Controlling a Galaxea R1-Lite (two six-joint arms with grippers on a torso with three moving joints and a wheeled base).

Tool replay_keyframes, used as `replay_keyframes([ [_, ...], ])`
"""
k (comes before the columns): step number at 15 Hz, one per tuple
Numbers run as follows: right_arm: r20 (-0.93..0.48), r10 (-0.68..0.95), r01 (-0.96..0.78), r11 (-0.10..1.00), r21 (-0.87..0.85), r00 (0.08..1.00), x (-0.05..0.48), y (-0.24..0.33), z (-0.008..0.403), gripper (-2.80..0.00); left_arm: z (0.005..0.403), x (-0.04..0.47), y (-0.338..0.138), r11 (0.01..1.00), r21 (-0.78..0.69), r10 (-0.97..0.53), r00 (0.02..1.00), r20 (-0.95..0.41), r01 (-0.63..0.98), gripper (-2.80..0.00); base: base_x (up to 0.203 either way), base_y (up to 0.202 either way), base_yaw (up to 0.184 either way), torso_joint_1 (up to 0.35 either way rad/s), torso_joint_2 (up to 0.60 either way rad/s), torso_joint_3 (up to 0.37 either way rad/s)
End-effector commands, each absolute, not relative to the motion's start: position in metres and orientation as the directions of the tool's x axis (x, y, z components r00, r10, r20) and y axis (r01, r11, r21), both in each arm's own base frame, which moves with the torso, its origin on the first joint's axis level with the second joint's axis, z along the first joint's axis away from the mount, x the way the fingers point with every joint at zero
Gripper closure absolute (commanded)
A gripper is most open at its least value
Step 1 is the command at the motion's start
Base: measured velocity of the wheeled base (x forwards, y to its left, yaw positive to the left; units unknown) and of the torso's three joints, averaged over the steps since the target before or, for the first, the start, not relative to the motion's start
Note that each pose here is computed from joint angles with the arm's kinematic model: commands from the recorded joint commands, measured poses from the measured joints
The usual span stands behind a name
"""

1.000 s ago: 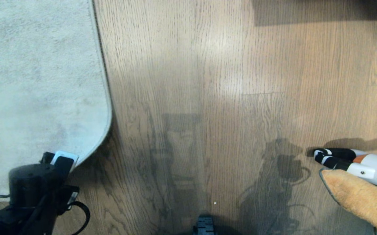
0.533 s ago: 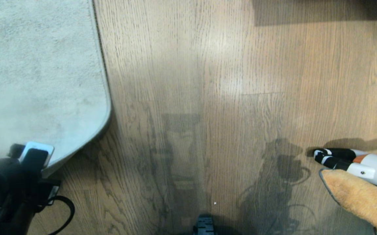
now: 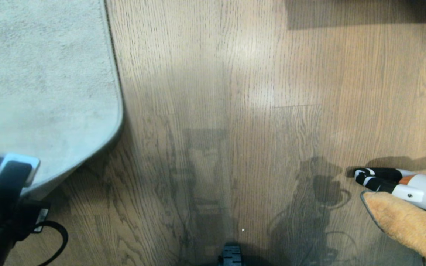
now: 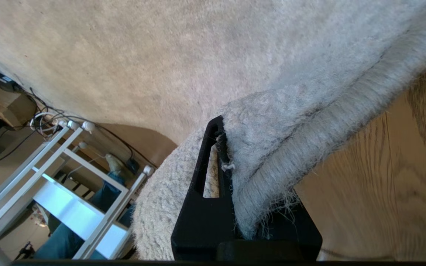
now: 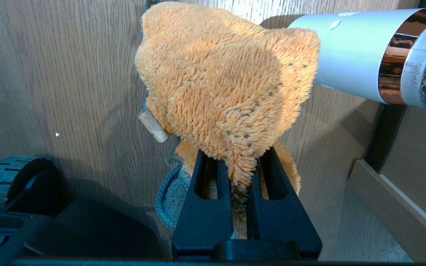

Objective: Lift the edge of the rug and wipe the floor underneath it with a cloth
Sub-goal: Lift up the carpet

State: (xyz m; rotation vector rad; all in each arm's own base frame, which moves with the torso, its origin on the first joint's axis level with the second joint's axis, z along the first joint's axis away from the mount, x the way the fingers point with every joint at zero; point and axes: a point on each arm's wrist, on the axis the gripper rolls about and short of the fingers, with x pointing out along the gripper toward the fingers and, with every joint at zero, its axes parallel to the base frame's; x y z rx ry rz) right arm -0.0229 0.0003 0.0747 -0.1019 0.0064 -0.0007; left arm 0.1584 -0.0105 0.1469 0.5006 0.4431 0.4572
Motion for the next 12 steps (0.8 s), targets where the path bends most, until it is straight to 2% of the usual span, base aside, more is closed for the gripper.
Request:
replay_keyframes([
  [1, -0.006, -0.002, 0.001, 0.995, -0.103, 1.0, -0.023, 0.0, 0.075, 0.0, 0.162, 0.144, -0.007, 0.79, 0.562, 0.499, 0.789, -0.359, -0.244, 0.0, 0.0, 0.0, 0.0, 0.0, 0.0, 0.0],
  [3, -0.008, 0.0, -0.001, 0.995, -0.103, 1.0, -0.023, 0.0, 0.075, 0.0, 0.172, 0.138, -0.002, 0.814, 0.553, 0.465, 0.771, -0.436, -0.178, 0.0, 0.0, 0.0, 0.0, 0.0, 0.0, 0.0],
  [6, -0.008, 0.0, -0.001, 0.995, -0.103, 1.0, -0.023, 0.0, 0.075, 0.0, 0.173, 0.139, 0.0, 0.829, 0.537, 0.443, 0.766, -0.467, -0.152, 0.0, 0.0, 0.0, 0.0, 0.0, 0.0, 0.0],
  [12, -0.008, -0.002, 0.001, 0.995, -0.103, 1.0, -0.023, 0.0, 0.075, 0.0, 0.174, 0.13, 0.018, 0.808, 0.53, 0.533, 0.703, -0.471, -0.257, 0.0, 0.0, 0.0, 0.0, 0.0, 0.0, 0.0],
])
